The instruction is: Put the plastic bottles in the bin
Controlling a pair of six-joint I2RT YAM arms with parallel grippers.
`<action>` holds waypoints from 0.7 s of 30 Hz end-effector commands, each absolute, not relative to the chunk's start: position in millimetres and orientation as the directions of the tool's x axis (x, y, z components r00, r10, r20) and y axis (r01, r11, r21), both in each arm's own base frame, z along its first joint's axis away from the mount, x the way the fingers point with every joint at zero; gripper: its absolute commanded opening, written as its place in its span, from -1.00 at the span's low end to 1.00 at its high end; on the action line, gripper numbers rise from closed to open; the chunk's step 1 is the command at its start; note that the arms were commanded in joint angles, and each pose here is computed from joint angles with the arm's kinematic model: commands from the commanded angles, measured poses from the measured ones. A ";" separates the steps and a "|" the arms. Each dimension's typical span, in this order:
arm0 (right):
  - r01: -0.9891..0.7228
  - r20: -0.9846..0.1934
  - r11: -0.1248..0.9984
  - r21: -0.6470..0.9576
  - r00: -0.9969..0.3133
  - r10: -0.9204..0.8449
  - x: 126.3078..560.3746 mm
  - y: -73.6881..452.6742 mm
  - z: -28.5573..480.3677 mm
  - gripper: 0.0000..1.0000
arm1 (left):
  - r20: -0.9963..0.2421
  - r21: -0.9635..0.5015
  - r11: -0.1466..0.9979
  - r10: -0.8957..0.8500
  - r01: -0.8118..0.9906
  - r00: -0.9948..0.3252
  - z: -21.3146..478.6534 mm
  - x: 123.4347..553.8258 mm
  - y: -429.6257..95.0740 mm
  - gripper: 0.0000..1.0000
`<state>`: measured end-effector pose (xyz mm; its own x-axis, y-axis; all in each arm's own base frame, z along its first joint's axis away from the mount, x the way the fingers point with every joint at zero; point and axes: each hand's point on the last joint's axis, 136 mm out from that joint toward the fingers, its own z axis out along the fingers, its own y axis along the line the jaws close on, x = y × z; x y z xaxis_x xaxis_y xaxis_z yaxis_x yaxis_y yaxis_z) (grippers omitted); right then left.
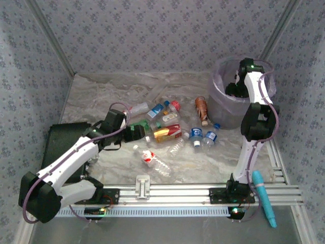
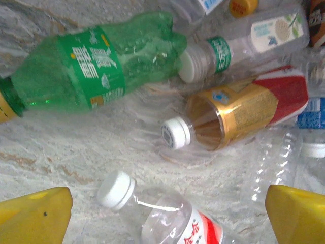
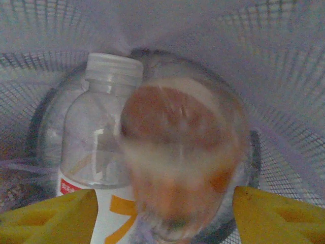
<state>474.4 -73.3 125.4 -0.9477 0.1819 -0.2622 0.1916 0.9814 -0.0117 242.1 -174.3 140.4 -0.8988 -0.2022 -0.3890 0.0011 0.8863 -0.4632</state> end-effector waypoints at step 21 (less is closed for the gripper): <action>0.106 -0.567 0.984 0.145 -0.806 0.171 426.9 -41.8 312.7 0.80 | -0.095 -0.608 0.682 -0.571 -0.407 -0.816 113.8 195.0 -218.0 1.00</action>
<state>443.9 -54.6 296.9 -0.8059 0.1585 -0.5705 0.1269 0.9874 0.0950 189.2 -210.5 119.7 -0.8728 -0.4634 -0.1532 -0.3052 0.7632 -0.5696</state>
